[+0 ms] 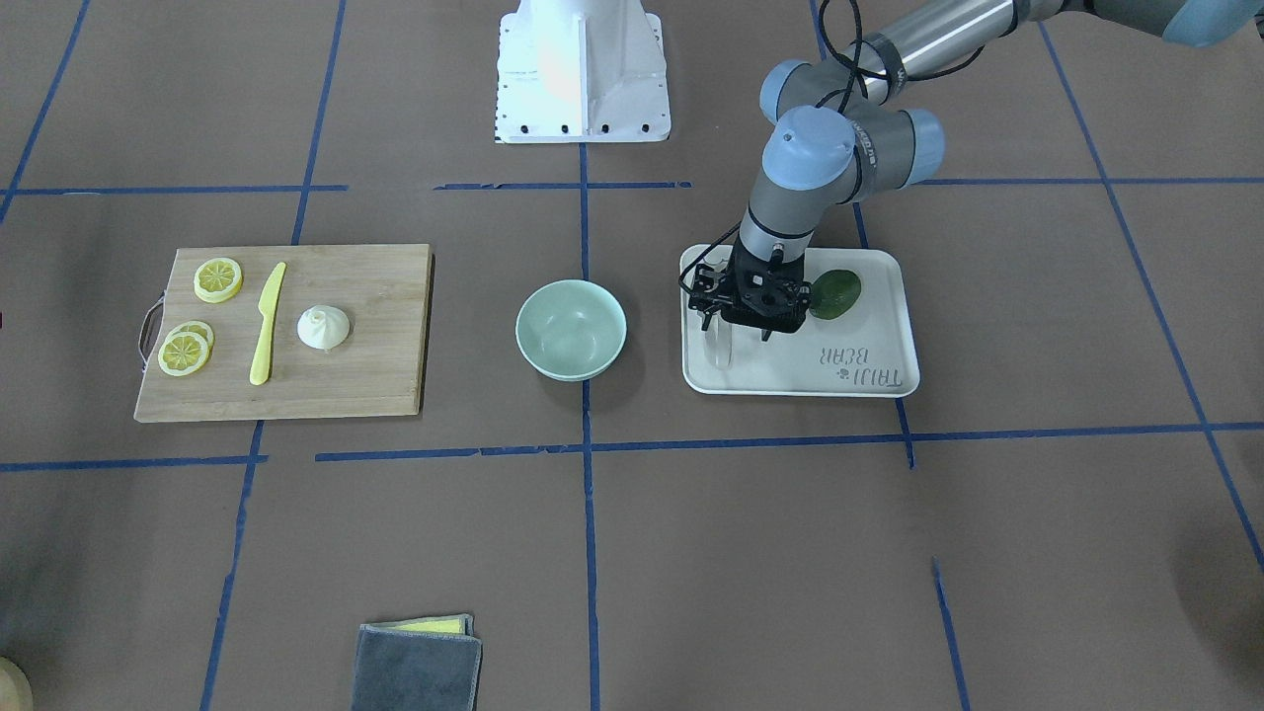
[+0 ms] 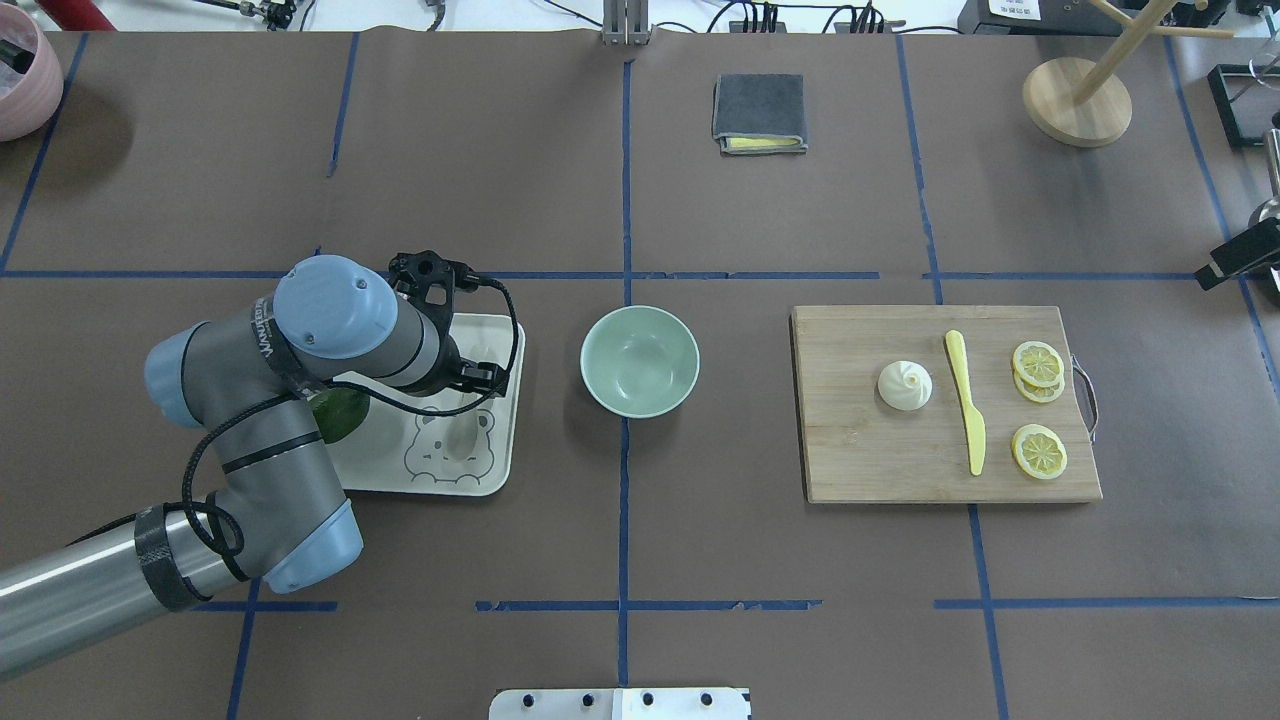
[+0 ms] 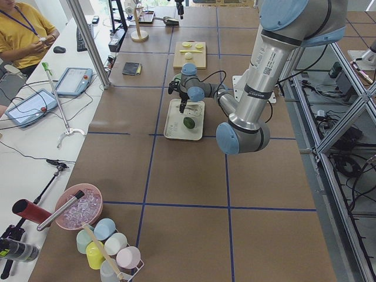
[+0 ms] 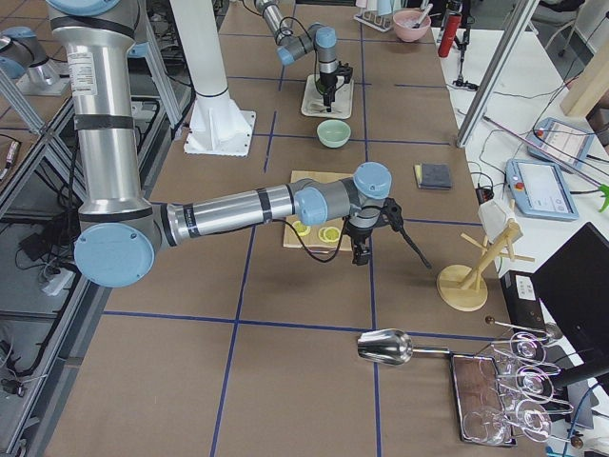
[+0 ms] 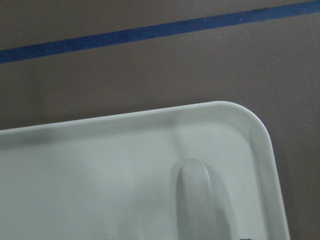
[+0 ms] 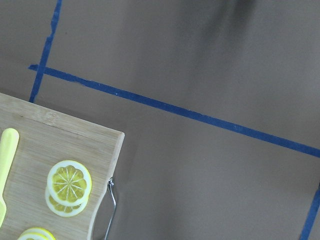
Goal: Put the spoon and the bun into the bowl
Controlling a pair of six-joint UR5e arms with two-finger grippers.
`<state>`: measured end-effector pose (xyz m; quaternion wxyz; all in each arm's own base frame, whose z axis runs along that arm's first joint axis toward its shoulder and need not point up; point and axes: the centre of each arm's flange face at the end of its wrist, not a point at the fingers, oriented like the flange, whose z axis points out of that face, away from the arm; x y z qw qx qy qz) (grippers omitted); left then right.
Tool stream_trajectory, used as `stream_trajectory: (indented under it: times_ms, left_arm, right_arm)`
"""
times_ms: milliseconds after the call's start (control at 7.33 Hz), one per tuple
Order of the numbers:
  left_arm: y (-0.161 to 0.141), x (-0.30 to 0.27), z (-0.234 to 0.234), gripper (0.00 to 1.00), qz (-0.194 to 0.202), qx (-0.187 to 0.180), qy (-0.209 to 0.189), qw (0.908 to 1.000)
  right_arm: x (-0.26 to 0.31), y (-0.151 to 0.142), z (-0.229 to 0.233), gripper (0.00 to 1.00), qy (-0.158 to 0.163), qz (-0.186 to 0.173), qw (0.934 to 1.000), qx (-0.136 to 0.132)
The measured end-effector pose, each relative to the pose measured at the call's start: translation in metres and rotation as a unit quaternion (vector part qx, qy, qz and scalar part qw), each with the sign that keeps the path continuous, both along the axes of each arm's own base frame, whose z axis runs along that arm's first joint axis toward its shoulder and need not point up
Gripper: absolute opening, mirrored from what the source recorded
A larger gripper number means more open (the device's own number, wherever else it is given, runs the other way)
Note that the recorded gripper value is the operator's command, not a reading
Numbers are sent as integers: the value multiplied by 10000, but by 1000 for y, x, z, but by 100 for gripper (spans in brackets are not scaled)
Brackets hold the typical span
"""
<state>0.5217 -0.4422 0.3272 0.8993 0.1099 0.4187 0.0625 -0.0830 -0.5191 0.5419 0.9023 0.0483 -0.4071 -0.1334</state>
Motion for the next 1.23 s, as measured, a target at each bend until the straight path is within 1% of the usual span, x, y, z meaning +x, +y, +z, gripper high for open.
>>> stream_trajectory:
  times_ms: [273,682,818,1091,1227]
  left_arm:
    - [0,0,-14,0,-19,11,115,9999]
    - [1,-1,-20,0,-36,17,162,9999]
    - [2,-3,-25,0,-41,35,193,9998]
    - [5,-17,-50,0,-111,114,421,9990]
    - [5,-25,-75,0,-190,143,615,9978]
  right_arm:
    - [0,0,3,100,3,-2,10000,-32]
    - [-2,-1,17,100,30,-20,9999,-127]
    - [-3,-2,22,100,25,-26,9999,-110]
    - [-4,-4,29,100,16,-27,10000,-83]
    - [-4,-4,29,100,15,-27,10000,-79]
